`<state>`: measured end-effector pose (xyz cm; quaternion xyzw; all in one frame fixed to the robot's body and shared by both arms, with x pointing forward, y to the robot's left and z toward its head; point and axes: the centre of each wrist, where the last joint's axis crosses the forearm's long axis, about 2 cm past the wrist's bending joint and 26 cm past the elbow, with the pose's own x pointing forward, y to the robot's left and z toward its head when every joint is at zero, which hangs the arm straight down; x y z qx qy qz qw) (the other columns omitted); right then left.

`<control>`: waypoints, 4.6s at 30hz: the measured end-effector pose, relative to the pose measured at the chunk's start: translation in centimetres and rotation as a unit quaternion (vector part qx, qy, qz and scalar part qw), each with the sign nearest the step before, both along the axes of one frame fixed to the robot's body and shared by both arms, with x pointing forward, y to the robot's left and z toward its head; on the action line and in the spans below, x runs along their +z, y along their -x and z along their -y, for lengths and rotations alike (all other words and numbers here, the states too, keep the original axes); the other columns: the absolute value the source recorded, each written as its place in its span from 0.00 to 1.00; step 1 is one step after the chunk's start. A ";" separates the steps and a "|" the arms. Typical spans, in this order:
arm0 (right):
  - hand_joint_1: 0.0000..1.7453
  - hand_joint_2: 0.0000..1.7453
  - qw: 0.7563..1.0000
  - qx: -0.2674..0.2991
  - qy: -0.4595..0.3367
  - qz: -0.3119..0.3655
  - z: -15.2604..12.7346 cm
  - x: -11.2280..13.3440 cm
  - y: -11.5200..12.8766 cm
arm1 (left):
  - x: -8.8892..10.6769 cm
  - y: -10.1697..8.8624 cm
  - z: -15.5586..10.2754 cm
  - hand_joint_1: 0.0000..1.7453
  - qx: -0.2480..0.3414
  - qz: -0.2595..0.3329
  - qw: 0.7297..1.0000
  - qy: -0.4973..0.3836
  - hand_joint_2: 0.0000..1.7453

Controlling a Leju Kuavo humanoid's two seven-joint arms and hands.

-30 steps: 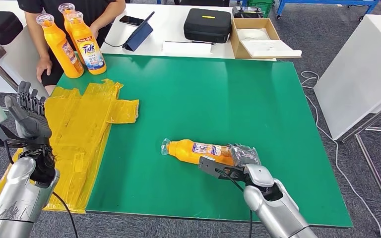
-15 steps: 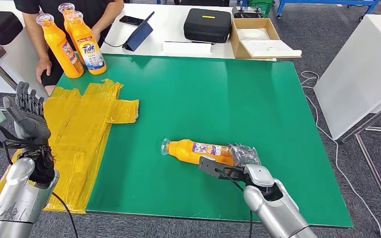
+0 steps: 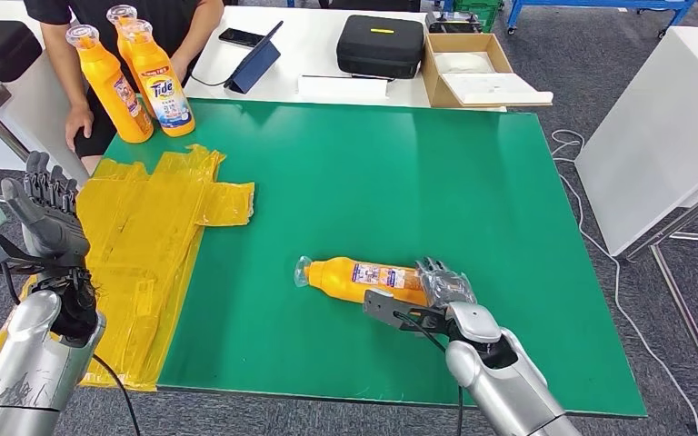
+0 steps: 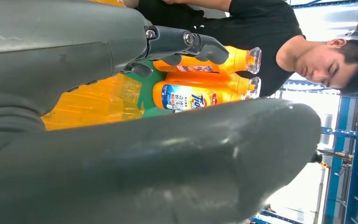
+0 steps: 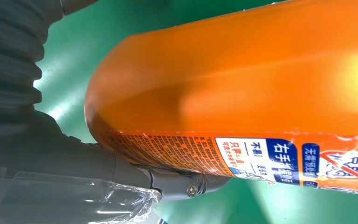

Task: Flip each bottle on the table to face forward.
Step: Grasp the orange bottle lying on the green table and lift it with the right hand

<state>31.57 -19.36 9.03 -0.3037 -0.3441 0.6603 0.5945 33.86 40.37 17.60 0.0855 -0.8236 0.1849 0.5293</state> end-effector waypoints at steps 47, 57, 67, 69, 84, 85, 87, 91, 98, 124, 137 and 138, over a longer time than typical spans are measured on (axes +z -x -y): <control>0.00 1.00 1.000 0.030 -0.008 -0.001 -2.0 0.0 -1.1 | 0.2 -1.5 1.3 0.00 -0.008 0.002 1.000 0.006 0.00; 1.00 1.00 0.999 0.031 -0.023 -0.007 -2.6 -0.7 -1.8 | 0.8 -2.4 2.2 0.00 -0.019 0.003 1.000 0.006 0.00; 1.00 1.00 1.000 0.015 -0.015 -0.009 -2.2 -1.4 -2.6 | 0.8 -2.8 2.6 0.00 -0.020 0.002 1.000 0.008 0.00; 1.00 1.00 1.000 0.012 -0.011 -0.008 -2.0 -1.6 -2.7 | 0.8 -2.8 2.6 0.00 -0.022 0.001 1.000 0.008 0.00; 1.00 1.00 1.000 -0.007 -0.014 -0.007 -1.1 -1.8 -3.5 | 0.6 -3.1 3.2 0.00 -0.036 0.002 0.999 0.012 0.00; 1.00 1.00 1.000 -0.010 -0.023 -0.005 -1.0 -1.8 -3.6 | 0.5 -3.2 3.2 0.00 -0.038 0.001 0.999 0.012 0.00; 1.00 1.00 0.999 -0.018 -0.043 -0.006 -0.6 -1.6 -3.7 | 0.3 -3.2 3.3 0.00 -0.042 -0.002 0.999 0.011 0.00; 1.00 1.00 0.995 -0.032 -0.097 -0.010 0.0 -0.9 -3.9 | -0.2 -3.1 3.5 0.00 -0.059 -0.015 0.998 0.020 0.00; 1.00 1.00 0.974 -0.039 -0.220 0.031 0.5 3.8 -4.3 | -3.0 -1.0 4.7 0.00 -0.139 -0.071 0.985 0.075 0.75; 1.00 1.00 0.940 0.003 -0.319 0.121 -1.6 11.2 -2.9 | -2.7 2.9 15.0 0.00 -0.356 -0.073 0.924 0.123 1.00; 1.00 1.00 0.945 0.035 -0.309 0.096 -6.8 11.0 -1.9 | -0.8 2.3 18.4 0.00 -0.387 -0.060 0.907 0.155 1.00; 1.00 1.00 0.946 0.039 -0.309 0.095 -7.1 11.0 -1.9 | -0.7 2.3 18.5 0.00 -0.390 -0.062 0.904 0.162 1.00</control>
